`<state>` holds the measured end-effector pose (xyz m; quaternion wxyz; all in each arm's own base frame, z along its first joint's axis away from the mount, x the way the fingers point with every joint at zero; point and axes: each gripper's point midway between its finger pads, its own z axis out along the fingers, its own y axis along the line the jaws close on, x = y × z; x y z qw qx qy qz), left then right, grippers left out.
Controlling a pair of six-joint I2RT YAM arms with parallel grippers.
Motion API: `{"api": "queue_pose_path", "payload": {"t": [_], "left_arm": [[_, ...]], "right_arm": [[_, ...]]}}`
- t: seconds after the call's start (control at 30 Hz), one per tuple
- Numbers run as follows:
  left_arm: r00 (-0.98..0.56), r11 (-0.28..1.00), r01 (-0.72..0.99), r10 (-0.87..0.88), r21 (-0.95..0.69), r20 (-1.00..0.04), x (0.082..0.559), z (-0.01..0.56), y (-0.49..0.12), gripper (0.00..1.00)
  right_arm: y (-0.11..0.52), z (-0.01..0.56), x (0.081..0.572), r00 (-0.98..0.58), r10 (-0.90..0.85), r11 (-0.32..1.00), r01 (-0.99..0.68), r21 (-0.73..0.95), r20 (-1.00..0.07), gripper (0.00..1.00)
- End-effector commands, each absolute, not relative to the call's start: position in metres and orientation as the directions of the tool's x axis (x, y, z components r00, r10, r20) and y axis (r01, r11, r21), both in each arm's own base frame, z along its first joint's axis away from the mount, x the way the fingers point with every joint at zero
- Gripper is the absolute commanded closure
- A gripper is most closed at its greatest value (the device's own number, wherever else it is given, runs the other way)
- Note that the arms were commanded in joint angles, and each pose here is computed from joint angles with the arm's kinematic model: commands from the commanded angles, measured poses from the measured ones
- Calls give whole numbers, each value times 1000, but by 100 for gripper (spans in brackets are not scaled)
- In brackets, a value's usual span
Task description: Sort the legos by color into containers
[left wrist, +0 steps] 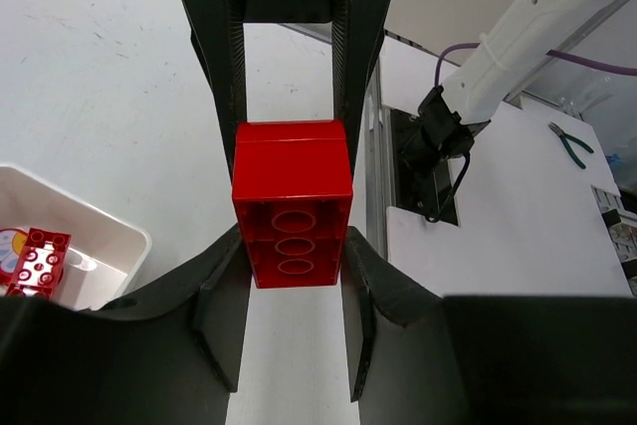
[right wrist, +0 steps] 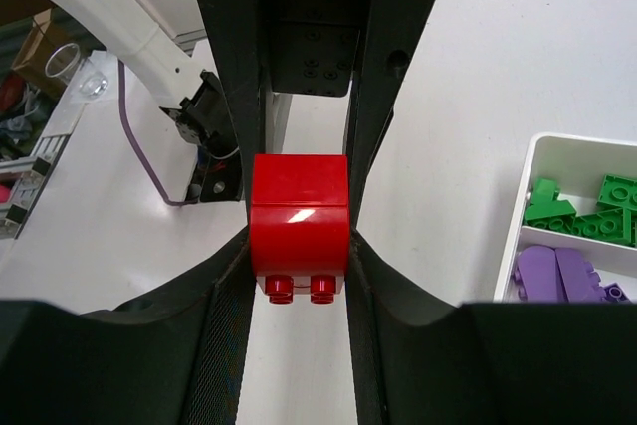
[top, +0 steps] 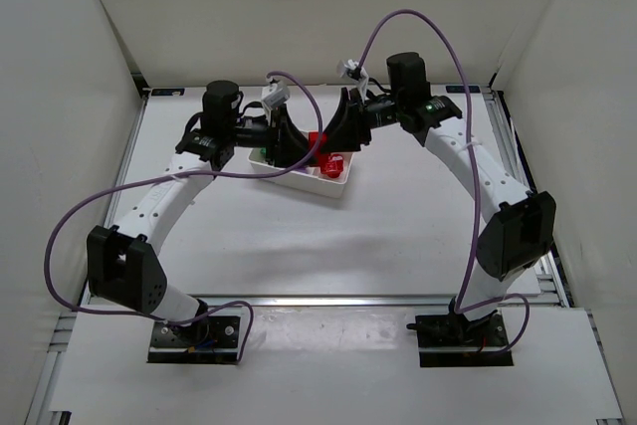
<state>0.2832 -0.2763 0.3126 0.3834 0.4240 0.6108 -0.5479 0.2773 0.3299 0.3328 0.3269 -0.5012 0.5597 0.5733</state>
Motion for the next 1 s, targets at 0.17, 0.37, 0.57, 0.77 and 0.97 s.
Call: {"api": "queue_pose_path", "payload": {"t": [0.17, 0.37, 0.57, 0.77, 0.97], "left_arm": [[-325, 94, 944, 80, -318, -942, 273, 324, -255, 90], [-334, 158, 934, 64, -321, -940, 276, 321, -240, 90], [-333, 227, 923, 69, -310, -941, 282, 317, -233, 90], [-333, 384, 879, 74, -282, -940, 307, 312, -218, 90], [-319, 419, 872, 92, -254, -943, 312, 311, -211, 90]], "right_arm": [[298, 329, 295, -240, -184, -49, -966, 252, -953, 100], [283, 322, 303, -242, -196, -6, -969, 248, -950, 100], [282, 295, 314, -254, -236, 37, -967, 252, -938, 100], [297, 247, 337, -267, -297, 116, -963, 242, -917, 100], [301, 204, 378, -303, -332, 249, -942, 227, -893, 100]]}}
